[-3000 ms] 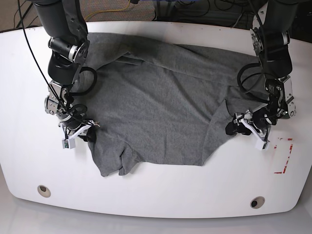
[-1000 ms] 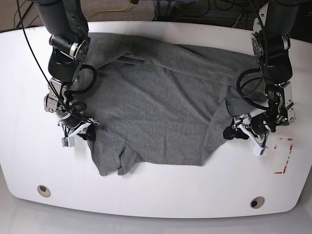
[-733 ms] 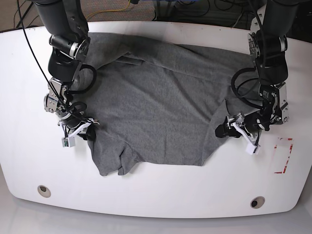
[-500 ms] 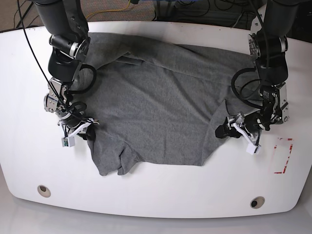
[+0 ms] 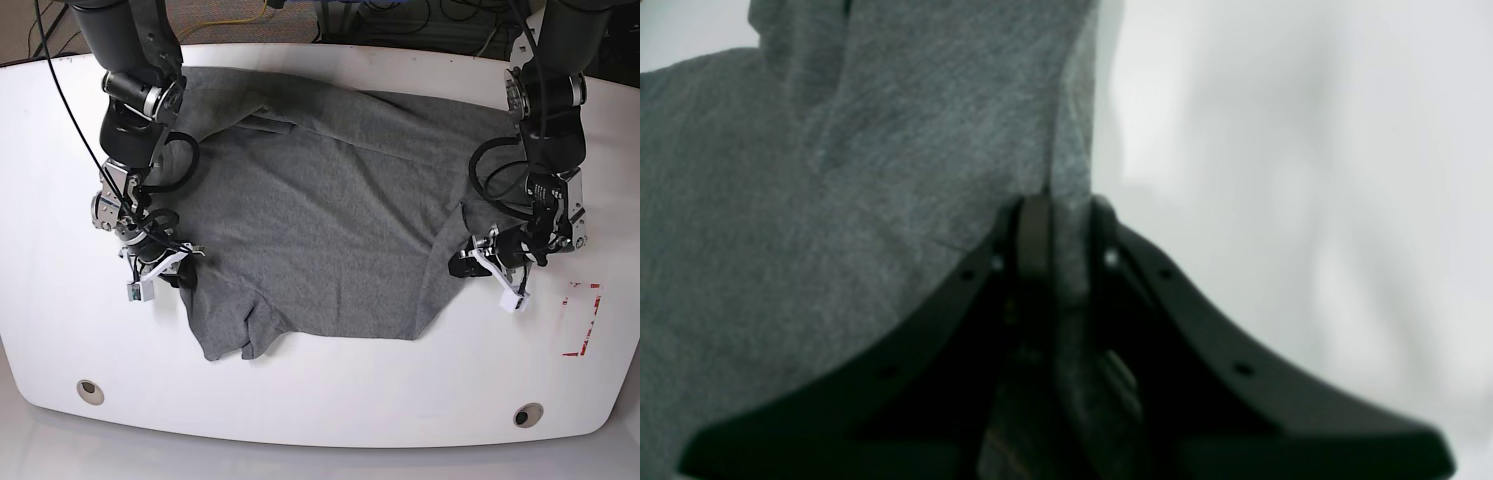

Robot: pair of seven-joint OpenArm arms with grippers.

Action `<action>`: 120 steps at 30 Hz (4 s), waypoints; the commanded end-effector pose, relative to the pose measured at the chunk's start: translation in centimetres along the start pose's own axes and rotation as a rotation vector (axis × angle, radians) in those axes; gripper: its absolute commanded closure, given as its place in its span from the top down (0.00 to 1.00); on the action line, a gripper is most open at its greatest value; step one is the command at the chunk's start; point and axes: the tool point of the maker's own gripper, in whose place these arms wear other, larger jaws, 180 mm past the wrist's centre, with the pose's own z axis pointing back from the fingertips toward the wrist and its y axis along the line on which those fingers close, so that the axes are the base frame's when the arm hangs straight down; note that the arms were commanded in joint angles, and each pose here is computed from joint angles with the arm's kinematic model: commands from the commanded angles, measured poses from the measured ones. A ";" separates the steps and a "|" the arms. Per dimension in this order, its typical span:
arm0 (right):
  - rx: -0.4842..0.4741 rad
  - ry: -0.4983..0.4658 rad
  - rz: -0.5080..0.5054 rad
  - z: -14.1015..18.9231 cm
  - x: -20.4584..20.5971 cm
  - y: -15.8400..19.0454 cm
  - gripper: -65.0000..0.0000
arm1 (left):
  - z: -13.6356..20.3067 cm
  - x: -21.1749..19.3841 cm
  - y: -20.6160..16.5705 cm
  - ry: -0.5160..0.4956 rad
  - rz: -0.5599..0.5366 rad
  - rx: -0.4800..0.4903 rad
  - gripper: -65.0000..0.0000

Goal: Layout the t-shirt on the table in an organized manner, then fold the t-shirt properly
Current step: 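Drag the held hem edge outward with the left gripper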

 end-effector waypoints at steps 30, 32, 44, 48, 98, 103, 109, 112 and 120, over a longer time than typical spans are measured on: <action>-0.004 0.024 0.027 -0.1 0.4 0.0 0.14 | 4.1 7.7 -0.5 -0.115 -0.173 0.060 0.18; -0.004 0.024 0.027 -0.1 0.4 0.0 0.14 | 4.1 7.7 -0.5 -0.116 -0.174 0.060 0.18; -0.003 0.024 0.026 -0.2 0.4 0.0 0.14 | 4.1 7.6 -0.2 -0.123 -0.169 0.066 0.52; -0.003 0.024 0.026 -0.2 0.4 0.0 0.14 | 3.6 6.5 0.3 -0.103 -0.140 0.063 0.66; -0.003 0.024 0.026 -0.2 0.4 0.0 0.14 | 3.7 8.1 -1.4 -0.141 -0.206 0.044 0.00; -0.003 0.024 0.026 -0.2 0.4 0.0 0.14 | 3.9 8.3 -1.5 -0.142 -0.219 0.047 0.00; -0.003 0.024 0.026 -0.2 0.4 0.0 0.14 | 4.0 8.2 -1.4 -0.115 -0.225 0.053 0.00; -0.003 0.024 0.026 -0.2 0.4 0.0 0.14 | 4.0 8.3 -1.4 -0.116 -0.225 0.052 0.01; -0.003 0.024 0.026 -0.2 0.4 0.0 0.14 | 4.4 8.2 -0.9 -0.112 -0.226 0.065 0.13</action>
